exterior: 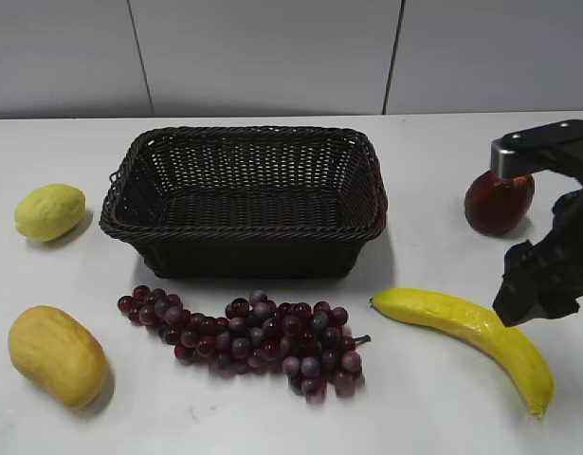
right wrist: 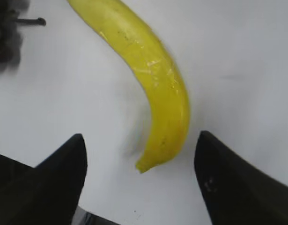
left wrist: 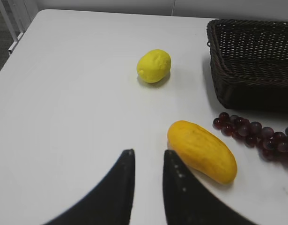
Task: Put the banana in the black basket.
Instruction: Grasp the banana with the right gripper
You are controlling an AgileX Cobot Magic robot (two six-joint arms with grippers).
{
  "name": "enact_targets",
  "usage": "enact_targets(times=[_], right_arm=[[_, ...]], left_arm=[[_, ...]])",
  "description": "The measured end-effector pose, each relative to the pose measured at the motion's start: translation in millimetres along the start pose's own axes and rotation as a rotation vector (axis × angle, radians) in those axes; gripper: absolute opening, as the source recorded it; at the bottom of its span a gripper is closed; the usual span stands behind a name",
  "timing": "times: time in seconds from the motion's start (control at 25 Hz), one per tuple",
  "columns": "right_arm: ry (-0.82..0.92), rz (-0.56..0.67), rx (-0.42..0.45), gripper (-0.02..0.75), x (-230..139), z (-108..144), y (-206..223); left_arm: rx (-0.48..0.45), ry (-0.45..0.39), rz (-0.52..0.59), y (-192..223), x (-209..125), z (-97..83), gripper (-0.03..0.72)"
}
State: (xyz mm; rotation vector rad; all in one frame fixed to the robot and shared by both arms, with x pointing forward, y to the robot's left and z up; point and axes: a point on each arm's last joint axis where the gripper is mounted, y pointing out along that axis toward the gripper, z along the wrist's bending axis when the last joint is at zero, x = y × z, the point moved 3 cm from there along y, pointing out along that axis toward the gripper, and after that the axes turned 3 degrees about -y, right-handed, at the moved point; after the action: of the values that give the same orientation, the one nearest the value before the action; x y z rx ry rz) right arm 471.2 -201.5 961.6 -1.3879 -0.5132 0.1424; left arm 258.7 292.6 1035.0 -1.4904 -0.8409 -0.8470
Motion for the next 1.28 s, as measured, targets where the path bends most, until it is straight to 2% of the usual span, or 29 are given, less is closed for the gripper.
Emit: enact_targets(times=[0.2, 0.4, 0.76, 1.28], right_arm=[[-0.06, 0.084, -0.042, 0.615, 5.6, -5.8, 29.6], [-0.082, 0.105, -0.047, 0.657, 22.6, -9.6, 45.7], [-0.154, 0.147, -0.018, 0.651, 29.1, -11.1, 76.3], [-0.17, 0.15, -0.028, 0.58, 31.2, -15.7, 103.5]], left_arm=[[0.0, 0.0, 0.0, 0.0, 0.0, 0.0, 0.202], [0.0, 0.0, 0.0, 0.0, 0.0, 0.0, 0.202], [0.0, 0.0, 0.0, 0.0, 0.0, 0.0, 0.202], [0.0, 0.0, 0.0, 0.0, 0.0, 0.0, 0.202]])
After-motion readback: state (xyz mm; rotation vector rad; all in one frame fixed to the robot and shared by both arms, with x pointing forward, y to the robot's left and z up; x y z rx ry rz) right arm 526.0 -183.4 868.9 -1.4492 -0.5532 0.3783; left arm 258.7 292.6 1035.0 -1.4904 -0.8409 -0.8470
